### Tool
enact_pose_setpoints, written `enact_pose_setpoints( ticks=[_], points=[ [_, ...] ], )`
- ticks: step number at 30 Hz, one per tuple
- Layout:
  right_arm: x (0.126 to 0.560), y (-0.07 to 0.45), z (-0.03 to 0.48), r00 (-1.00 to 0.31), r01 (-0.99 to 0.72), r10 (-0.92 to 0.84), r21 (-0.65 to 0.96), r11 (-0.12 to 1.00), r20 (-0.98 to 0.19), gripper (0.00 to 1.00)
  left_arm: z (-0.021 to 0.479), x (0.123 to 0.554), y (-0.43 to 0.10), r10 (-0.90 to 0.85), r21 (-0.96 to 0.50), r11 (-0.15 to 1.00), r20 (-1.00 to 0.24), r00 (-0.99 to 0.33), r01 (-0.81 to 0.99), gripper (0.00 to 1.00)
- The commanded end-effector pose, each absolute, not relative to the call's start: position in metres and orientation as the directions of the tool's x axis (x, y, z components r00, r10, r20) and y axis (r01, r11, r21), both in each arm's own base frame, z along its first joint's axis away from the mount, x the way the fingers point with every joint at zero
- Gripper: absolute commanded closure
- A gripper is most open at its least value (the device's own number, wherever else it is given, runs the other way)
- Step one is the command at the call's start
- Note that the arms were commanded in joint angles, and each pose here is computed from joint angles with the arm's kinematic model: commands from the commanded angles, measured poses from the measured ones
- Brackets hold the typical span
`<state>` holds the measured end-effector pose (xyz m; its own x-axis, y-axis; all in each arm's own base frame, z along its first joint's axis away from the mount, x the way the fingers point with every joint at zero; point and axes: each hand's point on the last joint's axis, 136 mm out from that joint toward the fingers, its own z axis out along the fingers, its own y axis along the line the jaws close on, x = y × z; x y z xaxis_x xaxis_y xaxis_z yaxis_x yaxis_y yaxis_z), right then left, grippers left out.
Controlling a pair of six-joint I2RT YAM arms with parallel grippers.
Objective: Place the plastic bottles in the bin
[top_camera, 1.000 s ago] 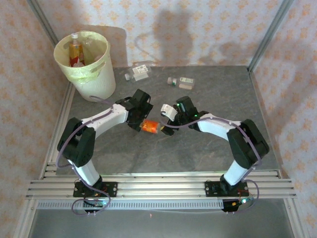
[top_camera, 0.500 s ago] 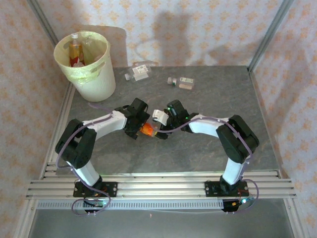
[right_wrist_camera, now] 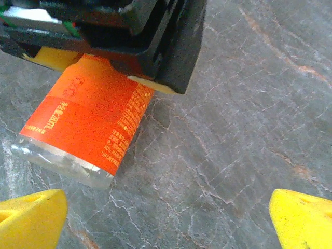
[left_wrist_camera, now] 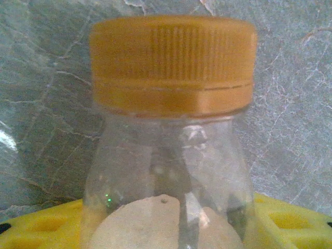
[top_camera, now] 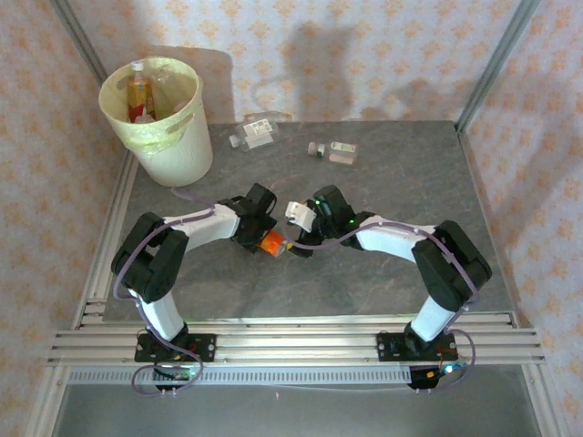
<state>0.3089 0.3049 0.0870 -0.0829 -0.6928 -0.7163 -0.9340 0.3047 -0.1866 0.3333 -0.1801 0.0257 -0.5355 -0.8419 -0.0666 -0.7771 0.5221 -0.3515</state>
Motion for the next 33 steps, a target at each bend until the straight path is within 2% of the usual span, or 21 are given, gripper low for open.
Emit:
enact_pose_setpoints(
  ticks=[1, 5, 9, 13, 15, 17, 20, 25, 29, 33],
  points=[
    [0.313, 0.305, 0.110, -0.055, -0.917, -0.657, -0.222, 0.331, -0.752, 0.01, 0.037, 0.348, -0.189, -0.826, -0.414, 0.542, -0.102, -0.554, -0.731, 0.39],
    [0.312, 0.305, 0.128, -0.039, -0.908, -0.632, -0.236, 0.346, -0.774, 0.01, 0.053, 0.353, -0.183, -0.812, -0.434, 0.568, -0.156, -0.562, -0.700, 0.44],
    [0.310, 0.302, 0.149, -0.033, -0.893, -0.587, -0.240, 0.381, -0.809, 0.01, 0.077, 0.363, -0.185, -0.784, -0.475, 0.605, -0.214, -0.583, -0.639, 0.44],
    [0.309, 0.297, 0.184, -0.025, -0.860, -0.502, -0.237, 0.452, -0.865, 0.01, 0.113, 0.376, -0.180, -0.743, -0.508, 0.658, -0.318, -0.588, -0.556, 0.44],
    [0.315, 0.291, 0.204, -0.053, -0.814, -0.434, -0.213, 0.541, -0.899, 0.01, 0.136, 0.384, -0.177, -0.719, -0.528, 0.686, -0.387, -0.577, -0.501, 0.45],
    [0.323, 0.281, 0.223, -0.095, -0.759, -0.361, -0.167, 0.629, -0.928, 0.01, 0.164, 0.392, -0.167, -0.698, -0.535, 0.711, -0.457, -0.552, -0.456, 0.46],
    [0.325, 0.270, 0.243, -0.141, -0.712, -0.267, -0.090, 0.697, -0.953, 0.01, 0.204, 0.403, -0.150, -0.689, -0.553, 0.723, -0.531, -0.493, -0.414, 0.45],
    [0.333, 0.251, 0.270, -0.190, -0.614, -0.129, 0.015, 0.789, -0.973, 0.01, 0.270, 0.433, -0.099, -0.736, -0.618, 0.677, -0.571, -0.365, -0.399, 0.45],
    [0.337, 0.238, 0.275, -0.188, -0.559, -0.099, 0.023, 0.829, -0.977, 0.01, 0.340, 0.457, -0.063, -0.752, -0.675, 0.659, -0.611, -0.249, -0.332, 0.46],
    [0.338, 0.232, 0.263, -0.204, -0.536, -0.123, 0.006, 0.844, -0.971, 0.01, 0.391, 0.463, -0.032, -0.703, -0.620, 0.694, -0.695, -0.154, -0.366, 0.46]
  ],
)
